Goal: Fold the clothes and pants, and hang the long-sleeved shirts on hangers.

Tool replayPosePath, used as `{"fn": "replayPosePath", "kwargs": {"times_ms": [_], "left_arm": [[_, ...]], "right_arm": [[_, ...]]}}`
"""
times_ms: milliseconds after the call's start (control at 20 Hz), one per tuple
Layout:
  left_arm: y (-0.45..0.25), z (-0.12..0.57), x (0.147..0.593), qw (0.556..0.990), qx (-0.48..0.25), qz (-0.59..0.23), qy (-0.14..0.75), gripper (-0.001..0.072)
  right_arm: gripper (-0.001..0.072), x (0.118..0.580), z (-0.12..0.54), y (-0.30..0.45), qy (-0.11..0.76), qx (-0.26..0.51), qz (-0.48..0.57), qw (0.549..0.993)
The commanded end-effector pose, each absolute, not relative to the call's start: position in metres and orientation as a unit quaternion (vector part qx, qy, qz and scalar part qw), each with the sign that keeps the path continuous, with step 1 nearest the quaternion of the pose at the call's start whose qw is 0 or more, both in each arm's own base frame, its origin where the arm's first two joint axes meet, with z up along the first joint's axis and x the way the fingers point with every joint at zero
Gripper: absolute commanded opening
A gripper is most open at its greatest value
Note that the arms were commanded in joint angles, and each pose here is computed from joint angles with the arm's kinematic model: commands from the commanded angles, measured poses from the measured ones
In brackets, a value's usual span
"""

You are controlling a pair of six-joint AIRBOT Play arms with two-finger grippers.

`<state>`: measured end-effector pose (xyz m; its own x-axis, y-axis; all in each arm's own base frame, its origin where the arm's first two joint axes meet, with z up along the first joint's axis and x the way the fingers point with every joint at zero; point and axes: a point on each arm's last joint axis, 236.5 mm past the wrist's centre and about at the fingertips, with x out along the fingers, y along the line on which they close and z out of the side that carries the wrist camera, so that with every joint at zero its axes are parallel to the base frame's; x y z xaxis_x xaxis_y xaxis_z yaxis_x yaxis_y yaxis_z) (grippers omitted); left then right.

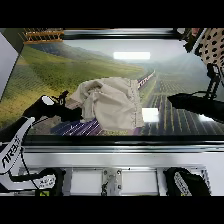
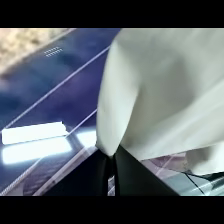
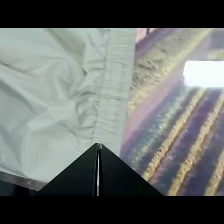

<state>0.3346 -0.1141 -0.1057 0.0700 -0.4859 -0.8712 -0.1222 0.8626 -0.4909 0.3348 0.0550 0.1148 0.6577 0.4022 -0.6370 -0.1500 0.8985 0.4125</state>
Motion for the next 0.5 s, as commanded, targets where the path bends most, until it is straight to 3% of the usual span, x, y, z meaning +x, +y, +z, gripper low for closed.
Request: {"fn": "replayPosePath", "kwargs": {"times_ms": [0,50,100,200,450], "left_arm": [[-0.111,-0.088,0.357,0.707,-0.230,-0.141,0.654,0.0004],[-0.109,-0.082,0.362,0.709,-0.231,-0.143,0.651,0.0005],[-0.107,-0.077,0.365,0.711,-0.231,-0.145,0.648,0.0004],[-0.102,-0.071,0.372,0.717,-0.233,-0.144,0.641,0.0004],[-0.102,-0.071,0.373,0.719,-0.232,-0.144,0.639,0.0005]], "right_arm": [[0.0018,0.313,0.055,0.019,0.468,0.168,0.049,0.866],[0.0019,0.305,0.034,0.014,0.493,0.177,0.026,0.851],[0.0072,0.296,0.014,0.018,0.518,0.186,0.025,0.835],[0.0592,0.283,-0.021,0.041,0.559,0.220,0.042,0.798],[0.0568,0.289,-0.078,0.093,0.608,0.241,0.073,0.753]]}}
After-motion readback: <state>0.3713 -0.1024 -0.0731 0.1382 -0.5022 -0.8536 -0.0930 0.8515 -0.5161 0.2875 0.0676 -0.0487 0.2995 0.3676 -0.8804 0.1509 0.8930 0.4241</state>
